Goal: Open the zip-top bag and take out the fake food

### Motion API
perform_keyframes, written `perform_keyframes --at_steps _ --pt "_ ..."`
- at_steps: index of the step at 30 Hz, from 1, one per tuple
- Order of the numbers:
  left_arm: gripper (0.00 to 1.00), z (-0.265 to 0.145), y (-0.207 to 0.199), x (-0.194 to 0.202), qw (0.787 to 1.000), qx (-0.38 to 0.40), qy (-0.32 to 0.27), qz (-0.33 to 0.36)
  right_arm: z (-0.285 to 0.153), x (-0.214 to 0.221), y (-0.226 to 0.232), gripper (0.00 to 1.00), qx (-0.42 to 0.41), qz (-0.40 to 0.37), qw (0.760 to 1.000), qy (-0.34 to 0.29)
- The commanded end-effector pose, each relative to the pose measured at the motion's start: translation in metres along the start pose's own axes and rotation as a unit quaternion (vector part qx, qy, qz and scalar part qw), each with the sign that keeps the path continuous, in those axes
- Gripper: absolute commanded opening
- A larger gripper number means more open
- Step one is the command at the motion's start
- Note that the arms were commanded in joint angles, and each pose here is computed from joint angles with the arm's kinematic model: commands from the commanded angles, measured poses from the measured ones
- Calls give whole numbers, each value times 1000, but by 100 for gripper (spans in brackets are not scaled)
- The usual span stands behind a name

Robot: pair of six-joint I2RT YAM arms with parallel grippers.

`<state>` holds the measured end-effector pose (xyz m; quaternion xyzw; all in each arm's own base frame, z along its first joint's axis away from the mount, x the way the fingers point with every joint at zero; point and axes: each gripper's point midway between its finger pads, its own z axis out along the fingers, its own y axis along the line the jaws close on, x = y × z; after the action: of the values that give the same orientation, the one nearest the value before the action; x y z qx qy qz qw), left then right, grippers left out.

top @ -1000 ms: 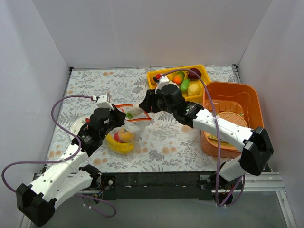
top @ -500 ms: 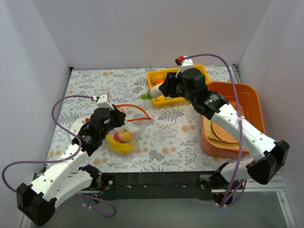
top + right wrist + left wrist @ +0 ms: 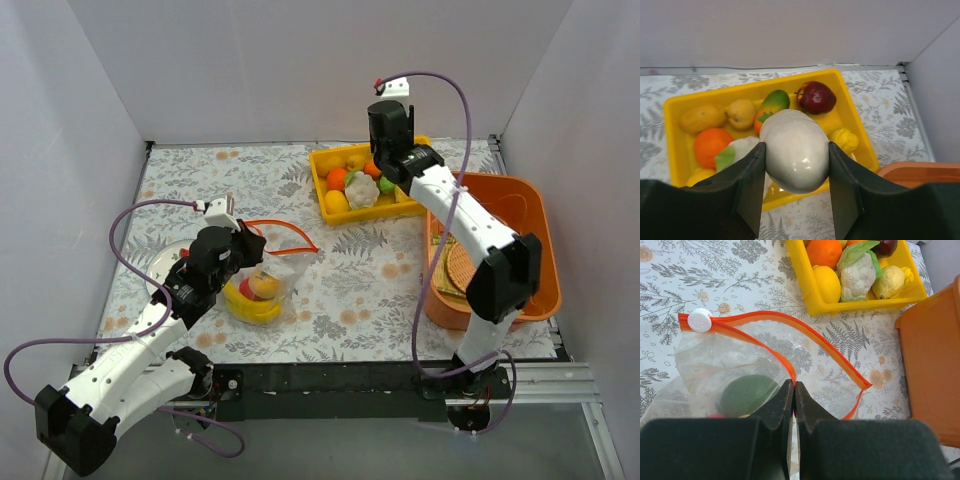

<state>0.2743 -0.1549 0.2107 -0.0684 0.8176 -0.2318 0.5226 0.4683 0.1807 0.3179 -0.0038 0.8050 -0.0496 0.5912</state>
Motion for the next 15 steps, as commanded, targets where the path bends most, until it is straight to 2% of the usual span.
perform_keyframes --at_steps 1,4,11,15 --pt "0 -3 -10 -11 1000 19 -13 9 37 -20 -23 24 115 -63 991 -31" --pt "0 -4 -10 -8 1000 23 -12 10 60 -20 -21 24 144 -98 984 -28" --pt "0 -4 -12 -6 999 33 -9 12 95 1 -3 29 141 -142 980 -7" --pt "0 -3 -13 -4 999 37 -7 12 106 24 6 38 123 -152 981 10"
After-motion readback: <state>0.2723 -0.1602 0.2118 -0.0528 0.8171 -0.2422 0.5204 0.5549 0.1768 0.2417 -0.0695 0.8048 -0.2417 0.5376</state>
